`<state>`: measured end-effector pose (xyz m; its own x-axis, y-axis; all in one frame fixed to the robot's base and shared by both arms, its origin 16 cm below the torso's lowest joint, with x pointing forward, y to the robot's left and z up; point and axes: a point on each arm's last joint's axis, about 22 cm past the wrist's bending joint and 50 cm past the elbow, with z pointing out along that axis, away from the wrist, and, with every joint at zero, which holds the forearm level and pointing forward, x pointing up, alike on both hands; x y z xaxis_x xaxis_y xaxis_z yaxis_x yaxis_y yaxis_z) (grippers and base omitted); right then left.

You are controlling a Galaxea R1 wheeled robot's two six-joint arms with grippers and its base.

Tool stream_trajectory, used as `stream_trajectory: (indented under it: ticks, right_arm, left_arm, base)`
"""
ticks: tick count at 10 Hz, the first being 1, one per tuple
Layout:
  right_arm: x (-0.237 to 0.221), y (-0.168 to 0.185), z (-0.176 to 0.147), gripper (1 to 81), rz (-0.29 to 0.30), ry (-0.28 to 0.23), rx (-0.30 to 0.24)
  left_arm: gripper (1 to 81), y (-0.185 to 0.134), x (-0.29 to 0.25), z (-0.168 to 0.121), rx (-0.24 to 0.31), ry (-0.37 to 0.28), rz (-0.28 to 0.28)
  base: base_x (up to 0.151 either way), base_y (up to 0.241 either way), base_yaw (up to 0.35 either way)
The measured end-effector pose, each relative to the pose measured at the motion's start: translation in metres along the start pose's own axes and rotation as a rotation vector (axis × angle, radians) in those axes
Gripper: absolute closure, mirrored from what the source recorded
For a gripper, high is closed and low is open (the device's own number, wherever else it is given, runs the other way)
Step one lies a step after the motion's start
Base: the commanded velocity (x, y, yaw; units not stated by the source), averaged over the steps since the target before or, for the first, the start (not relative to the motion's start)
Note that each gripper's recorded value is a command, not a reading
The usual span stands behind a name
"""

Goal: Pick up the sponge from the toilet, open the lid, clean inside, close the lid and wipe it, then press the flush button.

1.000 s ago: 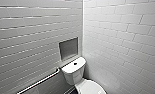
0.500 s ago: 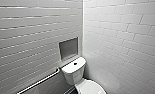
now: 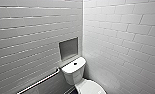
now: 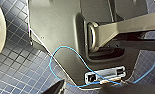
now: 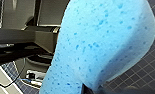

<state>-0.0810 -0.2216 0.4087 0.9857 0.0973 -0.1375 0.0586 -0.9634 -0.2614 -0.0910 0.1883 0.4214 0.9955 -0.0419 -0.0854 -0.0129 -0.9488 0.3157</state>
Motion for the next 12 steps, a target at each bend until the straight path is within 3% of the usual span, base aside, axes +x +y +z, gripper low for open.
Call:
stream_trajectory:
  ticks: [2,4,6,12]
  right_arm:
    - [-0.015,-0.004,0.001,81.1,0.003,-0.016,0.004]
    - [0.003,-0.003,0.001,81.1,-0.001,0.013,-0.001]
    - [-0.012,-0.002,0.001,81.1,0.003,-0.007,-0.002]
    - [-0.005,-0.003,0.001,81.1,0.001,0.003,0.001]
  left_arm:
    - [1.0,0.002,-0.012,0.001,-0.003,-0.015,-0.002]
    - [1.0,-0.002,0.007,-0.001,0.002,0.012,0.004]
    - [1.0,-0.001,-0.002,0.0,0.002,-0.001,0.001]
    - [1.0,-0.002,0.0,0.0,0.003,0.003,0.001]
  base:
    - [0.088,0.0,0.0]
    - [0.092,0.0,0.0]
    - [0.094,0.0,0.0]
    - [0.097,0.0,0.0]
